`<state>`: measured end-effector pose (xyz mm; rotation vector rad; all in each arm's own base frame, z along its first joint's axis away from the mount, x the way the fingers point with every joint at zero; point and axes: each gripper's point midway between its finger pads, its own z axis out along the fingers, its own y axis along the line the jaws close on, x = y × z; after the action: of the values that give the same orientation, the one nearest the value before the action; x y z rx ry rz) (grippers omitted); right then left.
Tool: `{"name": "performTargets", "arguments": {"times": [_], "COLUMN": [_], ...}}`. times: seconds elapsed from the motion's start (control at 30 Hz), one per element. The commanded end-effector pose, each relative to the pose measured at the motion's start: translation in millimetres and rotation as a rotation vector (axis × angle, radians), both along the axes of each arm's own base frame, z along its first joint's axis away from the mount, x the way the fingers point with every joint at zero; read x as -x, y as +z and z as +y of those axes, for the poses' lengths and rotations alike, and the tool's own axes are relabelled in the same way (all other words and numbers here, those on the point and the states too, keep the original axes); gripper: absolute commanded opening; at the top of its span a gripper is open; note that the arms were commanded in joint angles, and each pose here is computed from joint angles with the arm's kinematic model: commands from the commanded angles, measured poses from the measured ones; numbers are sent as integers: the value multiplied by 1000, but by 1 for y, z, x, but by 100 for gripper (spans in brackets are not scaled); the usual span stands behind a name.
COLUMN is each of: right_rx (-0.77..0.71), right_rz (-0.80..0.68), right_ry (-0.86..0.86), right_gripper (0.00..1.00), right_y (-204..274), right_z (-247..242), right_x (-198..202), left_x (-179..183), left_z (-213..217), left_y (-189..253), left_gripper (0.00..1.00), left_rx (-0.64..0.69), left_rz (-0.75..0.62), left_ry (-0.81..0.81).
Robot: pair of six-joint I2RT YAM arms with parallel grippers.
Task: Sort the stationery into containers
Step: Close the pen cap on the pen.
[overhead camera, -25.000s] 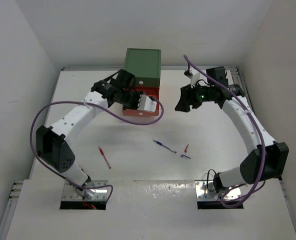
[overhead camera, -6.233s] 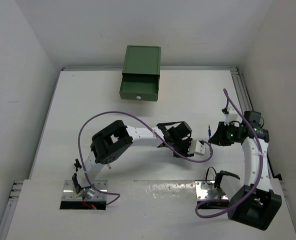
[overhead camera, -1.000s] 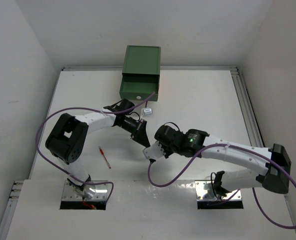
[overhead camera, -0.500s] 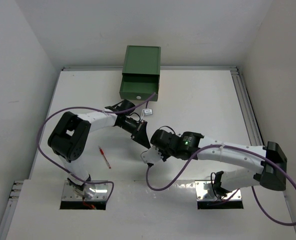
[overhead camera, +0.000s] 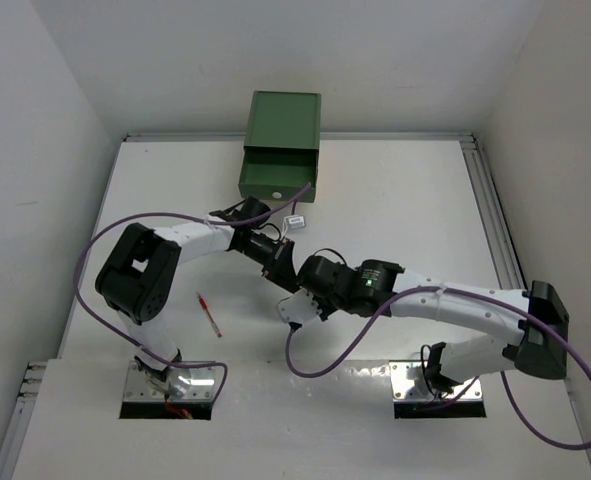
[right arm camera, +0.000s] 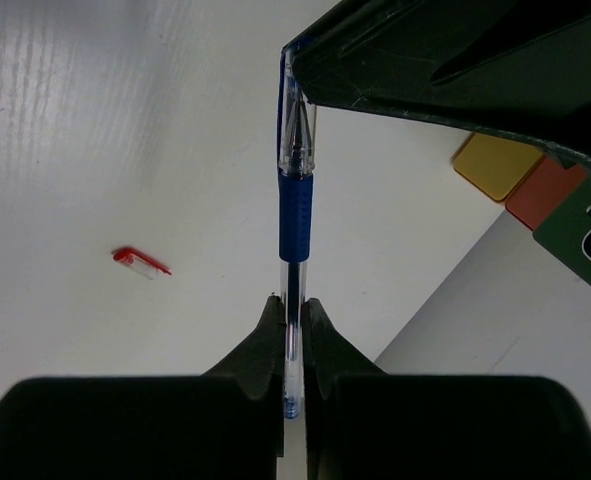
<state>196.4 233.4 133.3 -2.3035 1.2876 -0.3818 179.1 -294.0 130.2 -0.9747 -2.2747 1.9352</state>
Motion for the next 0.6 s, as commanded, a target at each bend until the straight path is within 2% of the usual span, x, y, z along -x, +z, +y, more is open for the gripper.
{"name": "performTargets", "arguments": {"times": [0.0,0.57], "right_rx": [-94,-111], "right_rz": [22,83], "right_ry": [20,72], "right_gripper": [0,0], "right_y": [17,17], "right_z": [25,42], "right_x": [5,23], "left_x": [-13,-23], "left_z": [-6,-10], "left_y": [19,25], "left_gripper": [0,0], "left_rx": [68,84], "left_rz": [-72,-99], "left_ry": [-8,1]}}
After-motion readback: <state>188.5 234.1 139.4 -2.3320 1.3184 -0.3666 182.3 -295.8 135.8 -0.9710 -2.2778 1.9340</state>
